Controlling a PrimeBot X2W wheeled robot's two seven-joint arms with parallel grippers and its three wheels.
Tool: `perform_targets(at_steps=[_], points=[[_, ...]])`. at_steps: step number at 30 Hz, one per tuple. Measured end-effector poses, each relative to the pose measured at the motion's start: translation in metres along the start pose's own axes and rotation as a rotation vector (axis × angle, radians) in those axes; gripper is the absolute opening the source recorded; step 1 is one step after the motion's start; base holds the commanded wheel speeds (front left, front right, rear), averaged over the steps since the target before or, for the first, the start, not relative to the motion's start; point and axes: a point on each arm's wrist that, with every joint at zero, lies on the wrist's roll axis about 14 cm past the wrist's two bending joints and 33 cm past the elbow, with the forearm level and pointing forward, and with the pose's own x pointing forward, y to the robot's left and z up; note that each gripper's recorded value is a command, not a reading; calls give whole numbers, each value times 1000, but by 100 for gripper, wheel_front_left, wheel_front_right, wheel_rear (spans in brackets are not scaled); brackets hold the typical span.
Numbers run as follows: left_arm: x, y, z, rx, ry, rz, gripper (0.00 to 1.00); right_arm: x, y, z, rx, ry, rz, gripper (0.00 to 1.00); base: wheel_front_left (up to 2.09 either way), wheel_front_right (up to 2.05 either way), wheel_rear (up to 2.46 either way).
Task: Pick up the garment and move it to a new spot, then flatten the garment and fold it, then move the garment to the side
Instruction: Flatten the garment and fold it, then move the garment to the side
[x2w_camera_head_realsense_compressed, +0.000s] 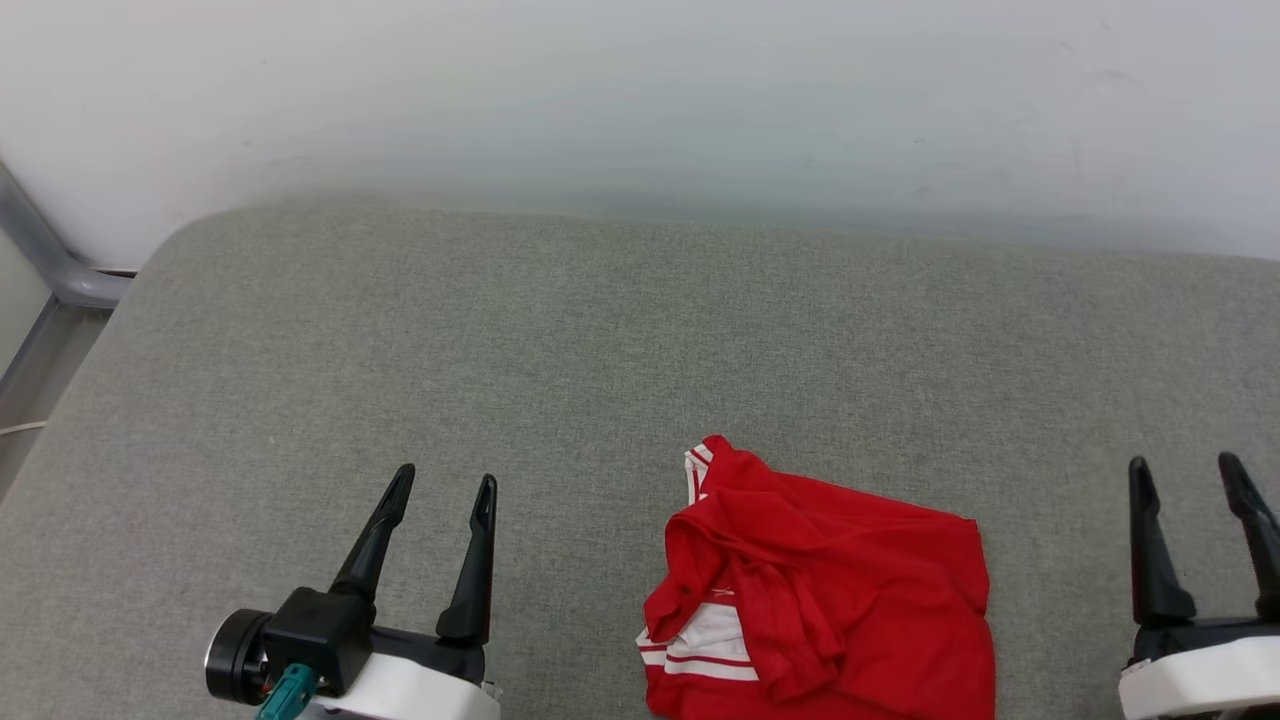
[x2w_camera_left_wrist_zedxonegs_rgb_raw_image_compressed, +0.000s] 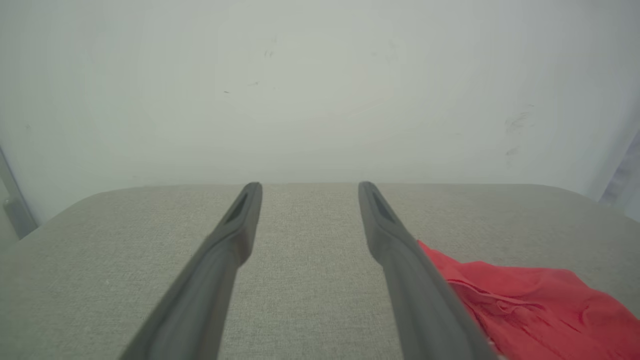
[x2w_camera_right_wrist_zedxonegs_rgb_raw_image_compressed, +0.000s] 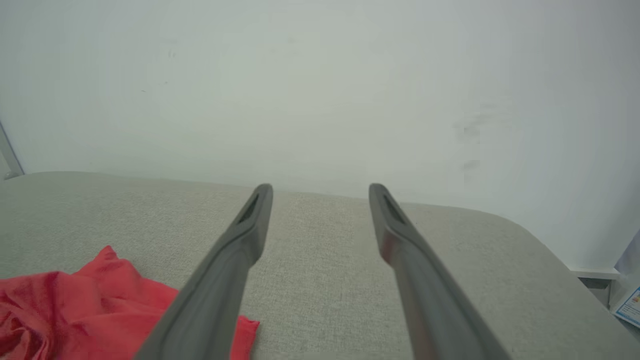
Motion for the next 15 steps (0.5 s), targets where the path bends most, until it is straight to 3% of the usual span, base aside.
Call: perform_targets(at_steps=[15], points=[[-1,-1,-3,-4,9,-2,100,-5,12,-11,27,16,3,100,0,0,0]])
